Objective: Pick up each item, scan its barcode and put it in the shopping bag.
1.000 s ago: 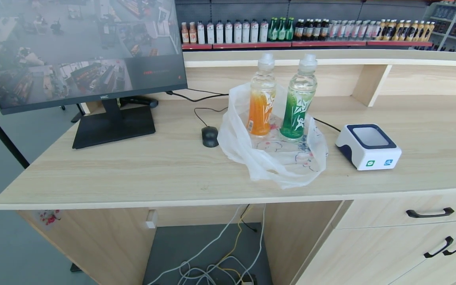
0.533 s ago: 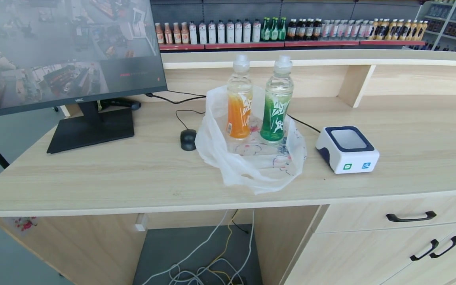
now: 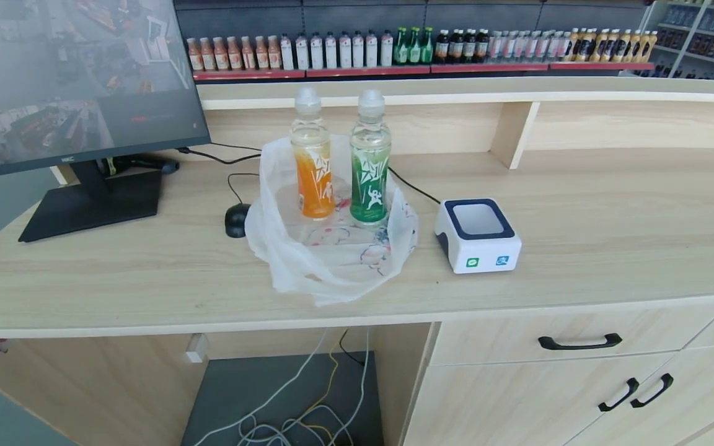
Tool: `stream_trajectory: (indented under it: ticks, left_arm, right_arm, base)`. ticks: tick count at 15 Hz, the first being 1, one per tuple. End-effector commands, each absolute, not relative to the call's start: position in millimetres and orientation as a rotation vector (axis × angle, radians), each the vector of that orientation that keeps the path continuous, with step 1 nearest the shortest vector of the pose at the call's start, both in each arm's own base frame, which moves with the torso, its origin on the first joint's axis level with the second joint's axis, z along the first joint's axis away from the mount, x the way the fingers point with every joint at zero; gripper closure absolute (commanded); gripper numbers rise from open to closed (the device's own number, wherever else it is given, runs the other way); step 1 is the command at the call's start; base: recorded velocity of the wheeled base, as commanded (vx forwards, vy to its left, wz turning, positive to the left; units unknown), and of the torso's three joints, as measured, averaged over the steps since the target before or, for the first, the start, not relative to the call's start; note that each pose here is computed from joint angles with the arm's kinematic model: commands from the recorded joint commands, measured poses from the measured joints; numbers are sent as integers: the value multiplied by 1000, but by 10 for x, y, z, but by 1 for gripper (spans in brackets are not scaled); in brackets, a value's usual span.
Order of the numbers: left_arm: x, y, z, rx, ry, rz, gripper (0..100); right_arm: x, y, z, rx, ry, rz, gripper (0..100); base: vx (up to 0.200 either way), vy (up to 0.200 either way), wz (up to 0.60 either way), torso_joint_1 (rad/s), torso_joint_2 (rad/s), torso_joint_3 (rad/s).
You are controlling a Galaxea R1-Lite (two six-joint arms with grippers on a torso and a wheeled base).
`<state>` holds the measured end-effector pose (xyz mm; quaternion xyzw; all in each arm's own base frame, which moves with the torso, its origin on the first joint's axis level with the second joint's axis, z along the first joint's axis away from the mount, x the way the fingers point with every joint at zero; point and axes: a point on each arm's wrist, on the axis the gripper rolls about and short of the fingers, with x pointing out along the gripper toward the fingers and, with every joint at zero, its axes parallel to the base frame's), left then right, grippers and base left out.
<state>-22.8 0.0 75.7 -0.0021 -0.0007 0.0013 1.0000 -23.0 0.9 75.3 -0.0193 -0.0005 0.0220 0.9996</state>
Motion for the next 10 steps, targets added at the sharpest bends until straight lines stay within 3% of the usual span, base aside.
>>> stream_trajectory:
  ticks: [1,10]
  left_arm:
    - [-228,0,758,-5,-3,3,0]
    - [-228,0,756,-5,-2,3,0]
  right_arm:
    - [-228,9,753,-38,1,46,0]
    - [-228,9,753,-38,1,45,0]
  base:
    - [0,-200,0,2,2,7]
    - [0,-200,0,5,3,3]
